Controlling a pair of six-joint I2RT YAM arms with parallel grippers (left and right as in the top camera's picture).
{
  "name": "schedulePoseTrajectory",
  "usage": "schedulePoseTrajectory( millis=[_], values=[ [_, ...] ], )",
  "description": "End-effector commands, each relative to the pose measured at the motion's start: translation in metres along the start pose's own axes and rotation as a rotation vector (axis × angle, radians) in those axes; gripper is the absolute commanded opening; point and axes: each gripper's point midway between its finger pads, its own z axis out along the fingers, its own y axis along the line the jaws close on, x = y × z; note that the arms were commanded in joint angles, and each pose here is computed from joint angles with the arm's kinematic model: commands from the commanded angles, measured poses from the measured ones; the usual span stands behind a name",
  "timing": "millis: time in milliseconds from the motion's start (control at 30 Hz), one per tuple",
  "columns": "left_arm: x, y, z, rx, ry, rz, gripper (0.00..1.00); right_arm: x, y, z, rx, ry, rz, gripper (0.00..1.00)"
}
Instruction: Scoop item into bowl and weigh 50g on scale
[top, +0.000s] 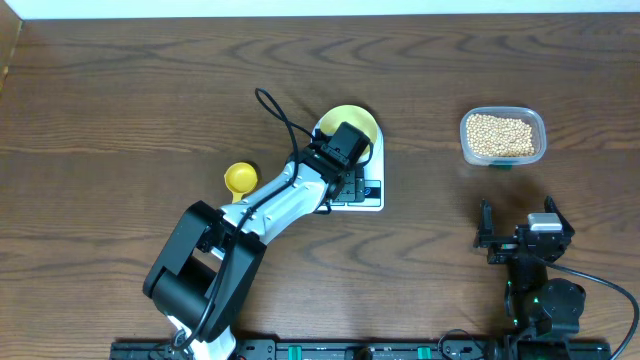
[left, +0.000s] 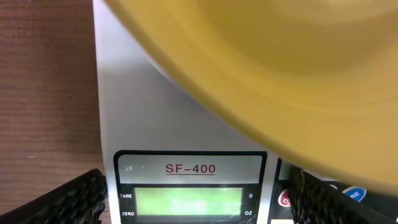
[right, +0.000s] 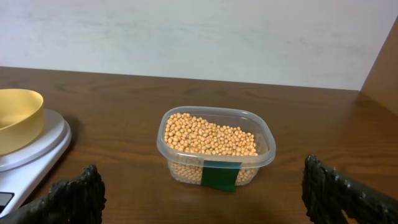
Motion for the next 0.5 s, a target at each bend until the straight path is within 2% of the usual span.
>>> schedulePoseTrajectory(
  millis=[0,467],
  values=[
    [0.0101,0.0093,0.0085,-0.038,0.026,0.007,0.95,0.0008,0.0002,-0.0001,0.002,-0.001,0.001,0.99],
    [0.0162,0.0132,0.0099,-0.055,0.051,0.018,0.95,0.0008,0.0002,-0.0001,0.002,-0.001,0.001,0.99]
  ],
)
